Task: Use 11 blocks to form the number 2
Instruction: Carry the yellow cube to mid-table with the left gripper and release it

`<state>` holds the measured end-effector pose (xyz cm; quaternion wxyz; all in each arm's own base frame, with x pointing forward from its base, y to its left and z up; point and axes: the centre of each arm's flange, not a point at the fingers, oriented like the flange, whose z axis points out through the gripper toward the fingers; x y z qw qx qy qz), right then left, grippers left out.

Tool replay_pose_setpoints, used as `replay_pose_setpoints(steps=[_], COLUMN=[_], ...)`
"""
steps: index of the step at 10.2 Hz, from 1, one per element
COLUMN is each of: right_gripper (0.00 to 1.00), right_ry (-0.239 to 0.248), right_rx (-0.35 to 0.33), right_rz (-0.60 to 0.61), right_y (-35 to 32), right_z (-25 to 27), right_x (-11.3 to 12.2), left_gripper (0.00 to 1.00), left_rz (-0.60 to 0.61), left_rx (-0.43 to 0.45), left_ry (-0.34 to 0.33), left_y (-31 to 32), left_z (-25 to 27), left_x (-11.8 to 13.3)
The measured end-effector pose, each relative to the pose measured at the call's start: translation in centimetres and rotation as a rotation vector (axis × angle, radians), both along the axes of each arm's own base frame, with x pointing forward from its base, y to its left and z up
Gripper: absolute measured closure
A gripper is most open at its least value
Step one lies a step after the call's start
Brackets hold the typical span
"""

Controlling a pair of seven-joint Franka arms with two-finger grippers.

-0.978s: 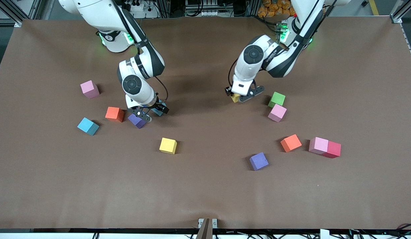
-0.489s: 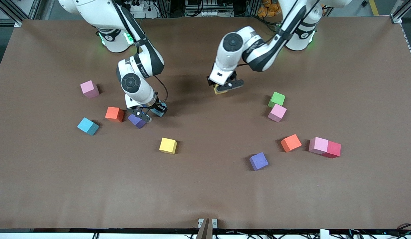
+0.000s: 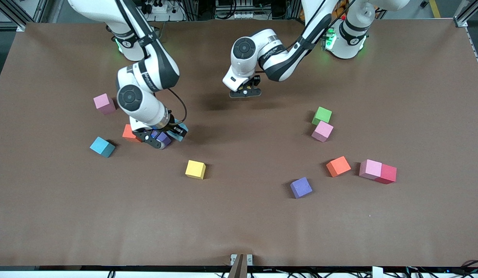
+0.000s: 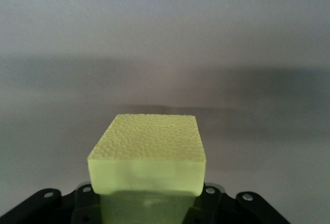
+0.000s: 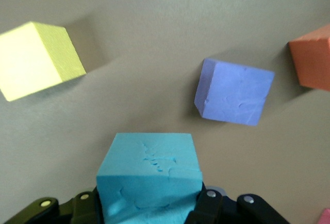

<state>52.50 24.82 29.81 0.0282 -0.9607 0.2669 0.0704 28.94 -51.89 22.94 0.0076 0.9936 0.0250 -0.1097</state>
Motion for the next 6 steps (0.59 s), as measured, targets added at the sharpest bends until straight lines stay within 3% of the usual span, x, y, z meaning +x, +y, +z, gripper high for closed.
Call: replay_pose_setpoints(steps=[6], right_gripper=[0.41], right_ry=[-0.011], right_rx=[0.004], right_rz=[-0.046], right_y=[-2.3], right_z=[0.6], right_x=[1.7], left_gripper=[0.43], left_rz=[-0.045], left_rx=[0.016], left_ry=[0.071], left_y=[-2.2], left_z=[-3.0], left_x=[-4.0])
